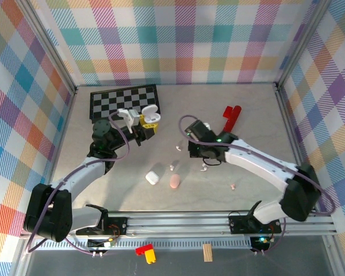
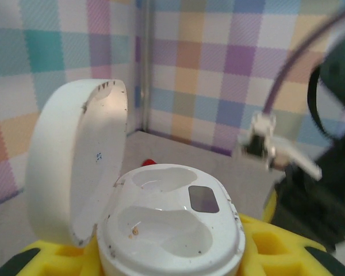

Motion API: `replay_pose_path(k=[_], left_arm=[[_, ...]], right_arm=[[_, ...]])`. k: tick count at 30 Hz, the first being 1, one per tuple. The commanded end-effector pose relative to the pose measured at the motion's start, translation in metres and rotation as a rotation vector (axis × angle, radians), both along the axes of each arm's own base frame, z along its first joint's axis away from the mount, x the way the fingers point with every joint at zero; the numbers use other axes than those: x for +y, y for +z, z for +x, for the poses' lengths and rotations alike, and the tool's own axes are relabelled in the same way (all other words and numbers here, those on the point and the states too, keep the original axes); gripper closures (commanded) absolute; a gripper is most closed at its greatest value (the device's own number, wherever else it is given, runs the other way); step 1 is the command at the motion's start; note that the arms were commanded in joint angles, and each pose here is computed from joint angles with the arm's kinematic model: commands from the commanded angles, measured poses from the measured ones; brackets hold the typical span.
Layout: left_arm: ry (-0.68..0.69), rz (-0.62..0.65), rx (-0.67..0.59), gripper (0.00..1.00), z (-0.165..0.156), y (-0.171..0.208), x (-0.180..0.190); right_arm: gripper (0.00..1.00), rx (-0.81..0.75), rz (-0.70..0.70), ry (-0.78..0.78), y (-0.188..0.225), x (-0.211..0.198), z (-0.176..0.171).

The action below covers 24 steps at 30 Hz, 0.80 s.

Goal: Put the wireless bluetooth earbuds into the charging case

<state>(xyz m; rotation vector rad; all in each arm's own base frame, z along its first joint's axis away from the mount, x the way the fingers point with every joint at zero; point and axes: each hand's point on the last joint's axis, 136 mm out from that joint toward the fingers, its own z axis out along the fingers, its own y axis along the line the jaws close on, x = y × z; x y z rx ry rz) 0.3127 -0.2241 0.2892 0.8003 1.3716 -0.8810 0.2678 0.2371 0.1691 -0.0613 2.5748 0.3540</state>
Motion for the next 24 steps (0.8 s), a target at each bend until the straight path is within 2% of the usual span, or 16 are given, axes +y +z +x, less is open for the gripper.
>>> replay_pose_path(k=[1,7,13,18,24], left_arm=[[-0.077,0.079,-0.054,0.66,-0.015,0.004,-0.013],[-0.212,0.125,-0.003,0.66,-0.032,-0.008,-0.041],[-0.295,0.13,0.023,0.66,-0.039,-0.015,-0.059],[-0.373,0.132,0.034,0.66,-0.049,-0.017,-0.071],[-0.436,0.14,0.049,0.66,-0.058,-0.019,-0.078]], right_arm=[[0.81,-0.054,0.223,0.09,0.044,0.016,-0.002],[0.81,-0.103,0.447,0.182,0.106,0.018,-0.011],[0.8,-0.131,0.584,0.292,0.146,0.033,-0.023],[0.8,-0.139,0.639,0.356,0.161,0.044,-0.028],[0.8,-0.118,0.65,0.4,0.16,0.055,-0.026]])
